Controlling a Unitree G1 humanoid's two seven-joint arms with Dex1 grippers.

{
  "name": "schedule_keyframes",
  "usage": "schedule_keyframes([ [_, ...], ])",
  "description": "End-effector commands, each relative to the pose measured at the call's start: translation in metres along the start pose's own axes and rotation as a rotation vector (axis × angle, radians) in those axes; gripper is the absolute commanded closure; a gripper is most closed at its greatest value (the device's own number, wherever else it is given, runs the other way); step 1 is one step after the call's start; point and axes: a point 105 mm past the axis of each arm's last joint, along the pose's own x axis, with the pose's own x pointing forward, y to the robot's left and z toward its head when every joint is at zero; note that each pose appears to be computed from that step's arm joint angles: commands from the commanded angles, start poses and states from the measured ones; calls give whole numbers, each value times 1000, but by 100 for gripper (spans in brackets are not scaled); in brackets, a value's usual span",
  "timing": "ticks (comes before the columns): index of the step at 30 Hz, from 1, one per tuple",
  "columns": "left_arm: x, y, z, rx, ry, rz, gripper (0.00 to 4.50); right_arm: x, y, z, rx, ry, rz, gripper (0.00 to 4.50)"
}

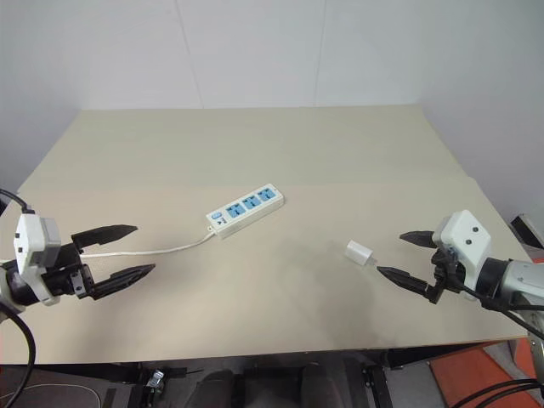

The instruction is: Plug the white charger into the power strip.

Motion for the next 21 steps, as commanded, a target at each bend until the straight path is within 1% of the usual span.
schedule_keyframes([
  [1,2,-2,8,30,-13,-11,4,-3,-4,11,-48,-26,-16,0],
  [9,5,-1,8,33,-16,-5,4,-2,-5,13,-51,-33,-13,0],
  [12,10,3,3,41,2,28,4,-1,-4,15,-50,-44,-13,0],
  [15,26,14,-6,26,39,74,4,3,-4,18,-55,-60,-9,0],
  [18,49,34,-29,26,153,162,4,7,-4,23,-65,-80,0,0],
  [21,69,36,-44,-20,218,131,4,9,-4,31,-86,-102,7,0],
])
